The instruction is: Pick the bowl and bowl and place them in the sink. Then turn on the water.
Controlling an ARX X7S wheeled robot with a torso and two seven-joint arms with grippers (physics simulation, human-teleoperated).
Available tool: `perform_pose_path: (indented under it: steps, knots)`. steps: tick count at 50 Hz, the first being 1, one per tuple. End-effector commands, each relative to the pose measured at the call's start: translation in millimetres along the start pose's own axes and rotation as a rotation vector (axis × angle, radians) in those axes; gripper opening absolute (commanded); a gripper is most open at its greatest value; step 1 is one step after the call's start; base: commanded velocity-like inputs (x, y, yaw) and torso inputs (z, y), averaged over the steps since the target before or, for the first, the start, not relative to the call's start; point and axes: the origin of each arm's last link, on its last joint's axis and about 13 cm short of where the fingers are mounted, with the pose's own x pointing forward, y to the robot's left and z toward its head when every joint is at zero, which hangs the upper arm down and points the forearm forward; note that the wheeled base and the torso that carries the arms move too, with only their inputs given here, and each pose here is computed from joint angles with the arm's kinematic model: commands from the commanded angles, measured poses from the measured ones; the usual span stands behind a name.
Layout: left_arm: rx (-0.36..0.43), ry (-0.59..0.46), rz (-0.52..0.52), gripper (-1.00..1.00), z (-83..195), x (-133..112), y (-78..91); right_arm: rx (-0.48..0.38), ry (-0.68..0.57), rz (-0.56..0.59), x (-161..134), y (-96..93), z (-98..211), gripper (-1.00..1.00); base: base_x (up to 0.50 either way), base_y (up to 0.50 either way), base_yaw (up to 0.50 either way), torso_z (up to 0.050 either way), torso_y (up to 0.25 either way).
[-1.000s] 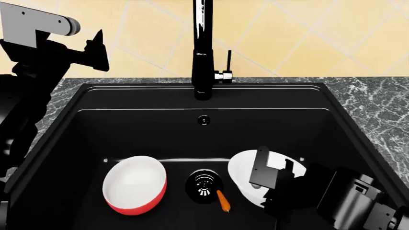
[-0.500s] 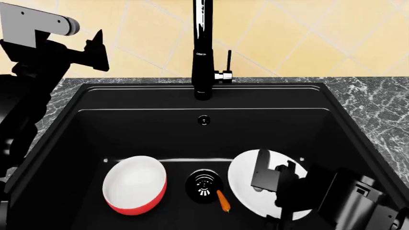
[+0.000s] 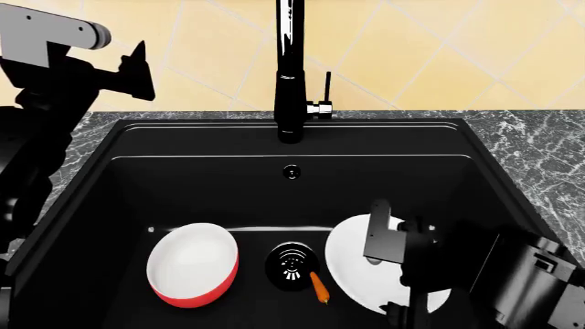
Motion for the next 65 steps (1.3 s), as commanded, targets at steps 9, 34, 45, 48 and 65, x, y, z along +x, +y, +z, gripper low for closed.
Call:
perform_pose_path:
  steps: [9, 34, 45, 48, 65]
  knots:
    - [-0.003, -0.003, 0.001, 1.0, 0, 0, 1.3, -0.03, -0.069, 0.055, -32, -10.0, 13, 1.0, 0.0, 0.0, 0.0, 0.0, 0.0]
    - [-0.047, -0.006, -0.007, 1.0, 2, -7, -4.3, 0.0, -0.244, -0.26, -90, -33.3, 33, 1.0, 0.0, 0.0, 0.0, 0.0, 0.0]
    - [-0.086, 0.002, 0.025, 1.0, 4, -5, -8.7, 0.119, -0.427, -0.517, -98, -51.4, 49, 1.0, 0.0, 0.0, 0.0, 0.0, 0.0]
    - [-0.091, -0.007, 0.032, 1.0, 7, -3, -10.2, 0.16, -0.48, -0.586, -98, -58.2, 56, 1.0, 0.0, 0.0, 0.0, 0.0, 0.0]
    - [-0.066, -0.049, 0.126, 1.0, 20, 17, -13.2, 0.274, -0.68, -0.853, -92, -95.8, 92, 1.0, 0.0, 0.0, 0.0, 0.0, 0.0]
